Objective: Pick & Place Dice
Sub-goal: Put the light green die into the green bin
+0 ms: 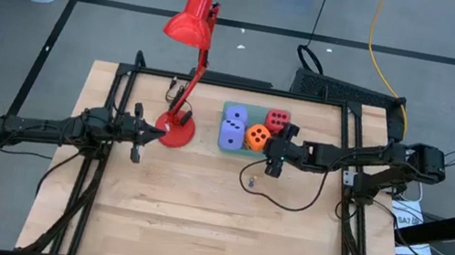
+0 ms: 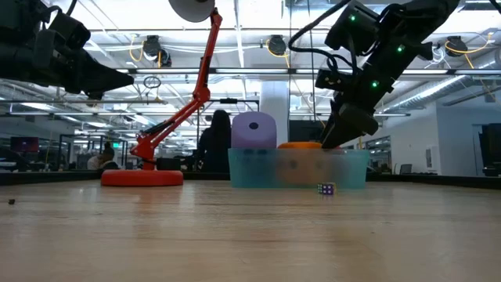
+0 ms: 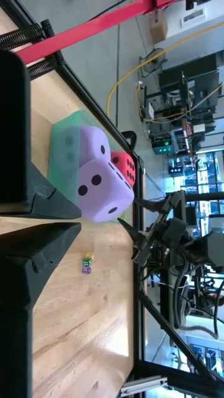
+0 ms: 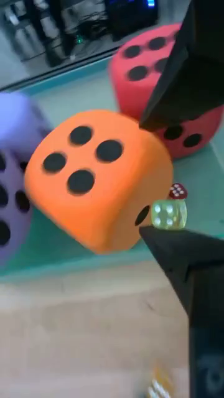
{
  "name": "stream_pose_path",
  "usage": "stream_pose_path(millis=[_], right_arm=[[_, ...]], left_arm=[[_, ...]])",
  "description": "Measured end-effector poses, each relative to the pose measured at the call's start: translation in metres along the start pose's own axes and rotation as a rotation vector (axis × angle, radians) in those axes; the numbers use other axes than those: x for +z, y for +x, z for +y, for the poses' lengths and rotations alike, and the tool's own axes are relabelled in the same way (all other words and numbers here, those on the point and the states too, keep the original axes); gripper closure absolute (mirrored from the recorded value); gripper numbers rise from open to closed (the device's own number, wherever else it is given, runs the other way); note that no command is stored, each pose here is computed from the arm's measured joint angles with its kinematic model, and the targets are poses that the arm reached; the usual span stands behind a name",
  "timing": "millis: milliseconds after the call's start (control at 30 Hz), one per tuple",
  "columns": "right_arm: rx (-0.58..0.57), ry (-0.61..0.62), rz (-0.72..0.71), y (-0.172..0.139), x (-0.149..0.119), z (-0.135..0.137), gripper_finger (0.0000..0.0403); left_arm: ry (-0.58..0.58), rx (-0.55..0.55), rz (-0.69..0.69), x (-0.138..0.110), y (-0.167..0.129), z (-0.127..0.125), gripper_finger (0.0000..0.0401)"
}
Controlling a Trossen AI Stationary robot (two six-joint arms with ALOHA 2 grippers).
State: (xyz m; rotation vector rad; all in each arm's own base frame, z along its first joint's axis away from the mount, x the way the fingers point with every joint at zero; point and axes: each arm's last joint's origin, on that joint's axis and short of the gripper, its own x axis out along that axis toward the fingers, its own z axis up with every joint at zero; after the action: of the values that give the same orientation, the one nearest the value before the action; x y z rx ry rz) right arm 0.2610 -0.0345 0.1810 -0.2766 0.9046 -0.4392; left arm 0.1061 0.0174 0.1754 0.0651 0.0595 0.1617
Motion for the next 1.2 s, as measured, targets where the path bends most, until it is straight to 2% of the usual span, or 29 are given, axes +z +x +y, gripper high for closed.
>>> stream_pose_path(millis=[200,300,333,433,500,567,700,867,1033,1200], right_arm=[[0.031,-0.129,-0.063,-0.012,0.005,0.011,0.0288],[0.037,-0.114,-0.074,-0.022,0.005,0.009,0.0362],[0.037,-0.097,-0.078,-0.025,0.005,0.008,0.0365],[0.038,-0.036,-0.125,-0.035,0.007,0.005,0.0363],[0.035,-0.013,-0.187,-0.040,0.006,0.005,0.0344],[0.033,0.009,-0.264,-0.043,0.002,0.005,0.0307],[0.012,0.035,-0.396,-0.053,-0.011,0.001,0.0227],[0.032,-0.026,-0.519,-0.055,-0.041,0.003,0.0161],[0.013,-0.100,-0.634,-0.051,-0.068,0.007,0.0137],[-0.019,-0.131,-0.677,-0.050,-0.078,0.008,0.0135]], left_arm=[[0.000,0.000,0.000,0.000,0.000,0.000,0.0368],[0.000,0.000,0.000,0.000,0.000,0.000,0.0368],[0.000,0.000,0.000,0.000,0.000,0.000,0.0368],[-0.001,-0.001,0.000,0.000,0.000,0.000,0.0368],[-0.024,-0.002,0.006,-0.001,0.000,0.000,0.0368],[-0.061,-0.028,0.015,-0.002,0.000,-0.001,0.0368],[-0.100,-0.148,0.018,-0.002,0.001,-0.005,0.0368],[-0.142,-0.108,0.012,0.003,0.007,-0.005,0.0384],[-0.140,-0.090,0.010,0.013,0.023,-0.009,0.0394],[-0.131,-0.094,0.038,0.026,0.053,-0.019,0.0397]])
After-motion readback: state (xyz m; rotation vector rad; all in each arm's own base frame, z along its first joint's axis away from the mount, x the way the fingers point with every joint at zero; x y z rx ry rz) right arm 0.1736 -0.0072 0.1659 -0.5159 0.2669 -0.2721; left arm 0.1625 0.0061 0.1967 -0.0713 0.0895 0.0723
